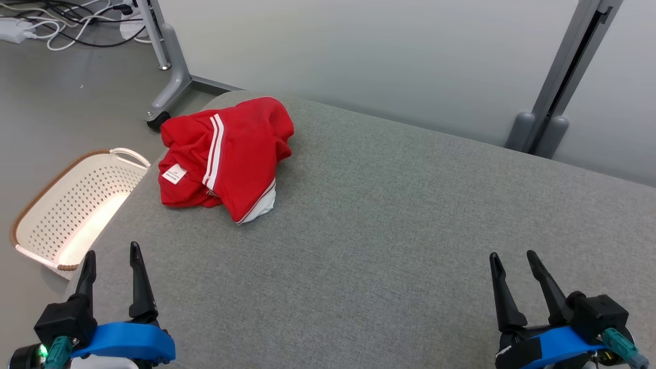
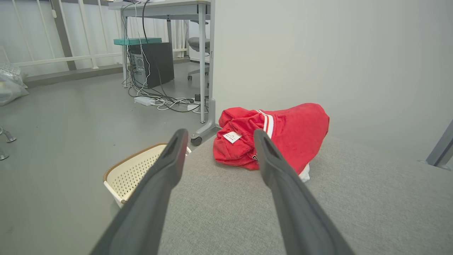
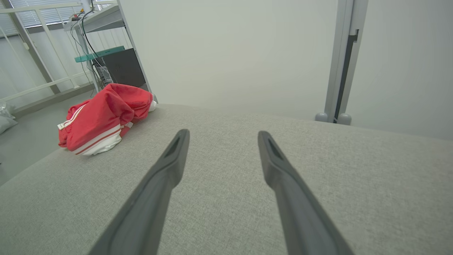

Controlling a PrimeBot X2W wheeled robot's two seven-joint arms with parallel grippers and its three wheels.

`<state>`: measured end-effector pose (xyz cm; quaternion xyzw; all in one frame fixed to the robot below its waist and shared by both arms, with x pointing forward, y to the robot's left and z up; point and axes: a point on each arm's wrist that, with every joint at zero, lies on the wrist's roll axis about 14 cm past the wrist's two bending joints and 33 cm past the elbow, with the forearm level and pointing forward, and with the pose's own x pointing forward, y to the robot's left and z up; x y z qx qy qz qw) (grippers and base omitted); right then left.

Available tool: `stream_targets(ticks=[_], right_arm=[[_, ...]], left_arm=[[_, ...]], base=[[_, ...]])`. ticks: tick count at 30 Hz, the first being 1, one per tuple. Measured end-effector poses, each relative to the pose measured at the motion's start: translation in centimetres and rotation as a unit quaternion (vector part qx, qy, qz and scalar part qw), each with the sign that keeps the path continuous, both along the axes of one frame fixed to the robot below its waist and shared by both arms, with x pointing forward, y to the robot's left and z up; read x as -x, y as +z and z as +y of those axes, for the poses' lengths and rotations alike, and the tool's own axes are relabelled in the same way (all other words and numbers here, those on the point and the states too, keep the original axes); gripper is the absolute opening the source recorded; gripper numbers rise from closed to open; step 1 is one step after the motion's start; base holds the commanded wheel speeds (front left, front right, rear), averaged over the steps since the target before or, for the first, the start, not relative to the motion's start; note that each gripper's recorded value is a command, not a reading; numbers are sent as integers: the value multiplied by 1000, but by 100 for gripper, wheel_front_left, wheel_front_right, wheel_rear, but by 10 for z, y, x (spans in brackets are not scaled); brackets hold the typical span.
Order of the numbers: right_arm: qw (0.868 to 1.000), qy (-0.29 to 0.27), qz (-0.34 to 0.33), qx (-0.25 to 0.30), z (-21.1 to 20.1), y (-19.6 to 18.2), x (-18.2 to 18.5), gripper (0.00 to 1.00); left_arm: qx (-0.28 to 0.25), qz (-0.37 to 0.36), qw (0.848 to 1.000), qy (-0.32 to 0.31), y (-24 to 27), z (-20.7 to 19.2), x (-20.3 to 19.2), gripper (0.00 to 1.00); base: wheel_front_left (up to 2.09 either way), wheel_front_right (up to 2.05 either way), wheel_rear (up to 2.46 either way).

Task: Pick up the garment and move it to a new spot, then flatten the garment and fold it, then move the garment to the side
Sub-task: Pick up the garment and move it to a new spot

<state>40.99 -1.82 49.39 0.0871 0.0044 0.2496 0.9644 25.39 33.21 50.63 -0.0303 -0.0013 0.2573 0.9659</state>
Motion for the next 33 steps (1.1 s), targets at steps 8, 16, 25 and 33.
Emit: stream_targets(ticks=[8,16,25,33], right_arm=[[1000,6,3,0,4,-2,0,100],[1000,-16,11,7,-11,-10,-6,100],[996,-74,25,33,-55,-26,-26,100],[986,-140,38,77,-118,-46,-45,100]], left_arm=[[1,-2,1000,11,0,5,5,100],[-13,-15,1000,-15,12,9,-27,100],[-65,-55,993,-84,54,9,-135,100],[-82,-56,986,-137,60,-1,-238,100]], base=[[0,0,0],[0,0,0],[0,0,0],[0,0,0]])
